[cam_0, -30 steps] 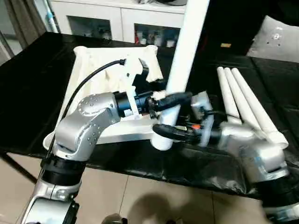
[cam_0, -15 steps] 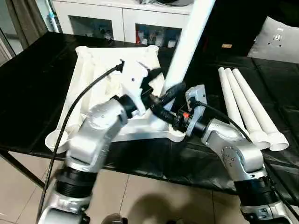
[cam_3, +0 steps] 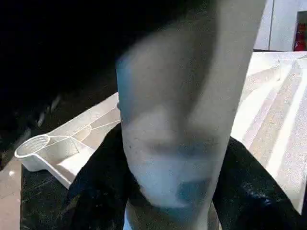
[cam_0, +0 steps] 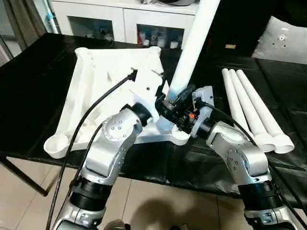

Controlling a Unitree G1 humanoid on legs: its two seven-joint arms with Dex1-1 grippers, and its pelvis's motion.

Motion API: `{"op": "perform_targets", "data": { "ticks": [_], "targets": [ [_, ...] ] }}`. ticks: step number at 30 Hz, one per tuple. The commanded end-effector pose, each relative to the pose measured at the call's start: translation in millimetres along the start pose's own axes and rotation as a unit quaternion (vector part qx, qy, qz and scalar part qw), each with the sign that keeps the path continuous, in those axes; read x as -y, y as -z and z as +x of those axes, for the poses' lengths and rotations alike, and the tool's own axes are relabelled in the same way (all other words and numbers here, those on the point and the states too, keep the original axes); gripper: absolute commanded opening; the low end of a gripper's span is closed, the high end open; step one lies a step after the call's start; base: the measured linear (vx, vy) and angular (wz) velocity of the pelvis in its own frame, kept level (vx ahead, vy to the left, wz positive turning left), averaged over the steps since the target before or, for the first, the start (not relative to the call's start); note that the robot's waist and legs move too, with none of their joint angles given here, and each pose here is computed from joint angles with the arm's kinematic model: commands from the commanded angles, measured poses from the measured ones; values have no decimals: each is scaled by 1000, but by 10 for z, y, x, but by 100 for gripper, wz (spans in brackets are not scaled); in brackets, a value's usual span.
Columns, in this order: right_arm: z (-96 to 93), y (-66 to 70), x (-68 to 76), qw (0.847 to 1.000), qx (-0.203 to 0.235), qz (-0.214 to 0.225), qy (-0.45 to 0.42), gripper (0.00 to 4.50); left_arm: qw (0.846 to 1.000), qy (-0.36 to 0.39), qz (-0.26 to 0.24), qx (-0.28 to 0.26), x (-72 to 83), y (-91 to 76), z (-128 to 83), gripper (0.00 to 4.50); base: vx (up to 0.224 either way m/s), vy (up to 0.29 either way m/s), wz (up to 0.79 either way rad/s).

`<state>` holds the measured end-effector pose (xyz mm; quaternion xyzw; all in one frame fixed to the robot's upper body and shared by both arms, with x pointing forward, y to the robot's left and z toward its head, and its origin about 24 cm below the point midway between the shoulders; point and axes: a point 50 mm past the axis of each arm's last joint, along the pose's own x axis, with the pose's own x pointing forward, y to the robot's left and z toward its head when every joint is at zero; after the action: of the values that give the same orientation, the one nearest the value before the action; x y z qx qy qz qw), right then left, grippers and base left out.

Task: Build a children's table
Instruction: Pick table leg

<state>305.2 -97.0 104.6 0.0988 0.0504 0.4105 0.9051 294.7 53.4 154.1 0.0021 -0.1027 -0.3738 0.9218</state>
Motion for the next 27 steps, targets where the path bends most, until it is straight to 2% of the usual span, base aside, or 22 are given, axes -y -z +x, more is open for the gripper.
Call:
{"op": "perform_targets", "data": {
  "ticks": [1,8,18,21,22,24,27],
  "targets": [
    [11,-79,0,1000,8,-17,-5,193,1000,11,-7,-14,33,52,16,329,0,0,0],
    [21,-70,-22,1000,1,-22,-17,193,1000,19,-21,-13,52,63,7,329,0,0,0],
    [1,-17,-115,997,-17,-30,-62,193,999,27,-22,-18,-57,73,-46,335,0,0,0],
    [-4,-5,-132,997,-19,-29,-72,193,998,56,-37,1,-76,38,-81,311,0,0,0],
    [-4,-2,-132,997,-19,-29,-73,193,996,74,-53,18,-82,6,-111,283,0,0,0],
    [-4,-1,-130,997,-20,-29,-73,193,994,85,-62,25,-86,-10,-134,284,0,0,0],
    [-11,-1,-128,997,-20,-29,-74,193,993,97,-65,26,-113,-21,-181,242,0,0,0]
  ]
}}
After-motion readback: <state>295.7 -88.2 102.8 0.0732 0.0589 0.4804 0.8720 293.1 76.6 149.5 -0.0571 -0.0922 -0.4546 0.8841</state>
